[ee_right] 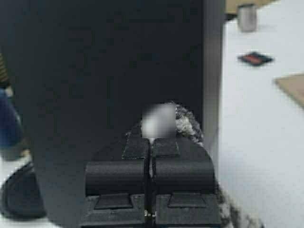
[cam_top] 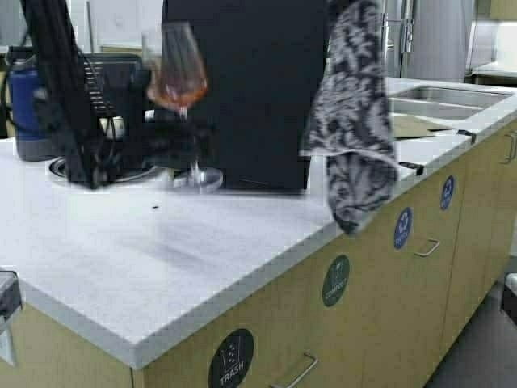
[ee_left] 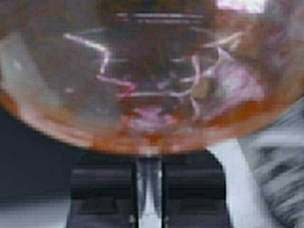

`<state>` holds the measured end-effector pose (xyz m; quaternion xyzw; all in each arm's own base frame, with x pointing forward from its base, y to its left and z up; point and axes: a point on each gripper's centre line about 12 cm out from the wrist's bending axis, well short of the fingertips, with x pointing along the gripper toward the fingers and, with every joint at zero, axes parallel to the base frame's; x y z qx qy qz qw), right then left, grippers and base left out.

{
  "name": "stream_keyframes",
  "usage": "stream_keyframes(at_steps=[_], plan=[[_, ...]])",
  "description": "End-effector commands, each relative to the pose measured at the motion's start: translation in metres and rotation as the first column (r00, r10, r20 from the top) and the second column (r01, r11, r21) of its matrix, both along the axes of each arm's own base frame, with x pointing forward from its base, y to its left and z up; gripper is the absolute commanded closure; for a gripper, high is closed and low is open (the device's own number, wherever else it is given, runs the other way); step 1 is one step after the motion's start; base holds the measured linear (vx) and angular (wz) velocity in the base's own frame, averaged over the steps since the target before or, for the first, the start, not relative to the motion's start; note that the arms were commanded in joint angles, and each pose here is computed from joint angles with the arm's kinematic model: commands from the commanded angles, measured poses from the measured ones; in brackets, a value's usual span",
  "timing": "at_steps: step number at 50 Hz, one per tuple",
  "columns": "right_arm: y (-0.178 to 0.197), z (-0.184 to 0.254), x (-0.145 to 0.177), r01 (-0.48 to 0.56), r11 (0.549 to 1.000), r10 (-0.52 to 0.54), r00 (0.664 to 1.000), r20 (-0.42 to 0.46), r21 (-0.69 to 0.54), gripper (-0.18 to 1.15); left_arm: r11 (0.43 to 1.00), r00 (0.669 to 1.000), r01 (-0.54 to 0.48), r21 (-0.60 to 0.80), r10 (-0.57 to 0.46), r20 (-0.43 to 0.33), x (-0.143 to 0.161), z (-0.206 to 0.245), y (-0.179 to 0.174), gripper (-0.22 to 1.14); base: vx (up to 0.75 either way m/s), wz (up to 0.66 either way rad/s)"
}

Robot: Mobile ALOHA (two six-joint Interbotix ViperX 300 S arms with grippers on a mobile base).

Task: Get the cloth and wipe up the spill under the wine glass

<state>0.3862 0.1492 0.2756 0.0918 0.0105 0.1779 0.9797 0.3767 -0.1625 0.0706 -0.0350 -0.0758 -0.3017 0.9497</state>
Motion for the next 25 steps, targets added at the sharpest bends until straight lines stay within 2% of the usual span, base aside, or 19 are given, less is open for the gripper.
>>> stream_keyframes(at_steps=[1,8,15,25], plan=[[0.034,0.0,0.021,-0.07,0.997,0.071,0.997,0.038,-0.026,0.91,0.999,0.997,0.003,-0.034,0.0,0.079,-0.004,0.056,0.001,0.67,0.0,0.0],[0.059,-0.028,0.038,-0.11,0.993,0.11,0.994,-0.003,-0.045,0.91,0.999,0.992,-0.005,-0.043,0.01,0.125,-0.02,0.109,0.007,0.67,0.0,0.0],[0.086,-0.057,0.039,-0.16,0.985,0.158,0.986,-0.047,-0.062,0.91,0.999,0.982,-0.021,-0.038,0.027,0.187,-0.035,0.164,0.013,0.67,0.0,0.0],[0.118,-0.103,0.027,-0.235,0.968,0.224,0.967,-0.123,-0.085,0.91,0.998,0.982,-0.066,-0.013,0.067,0.174,-0.053,0.226,0.024,0.67,0.0,0.0]])
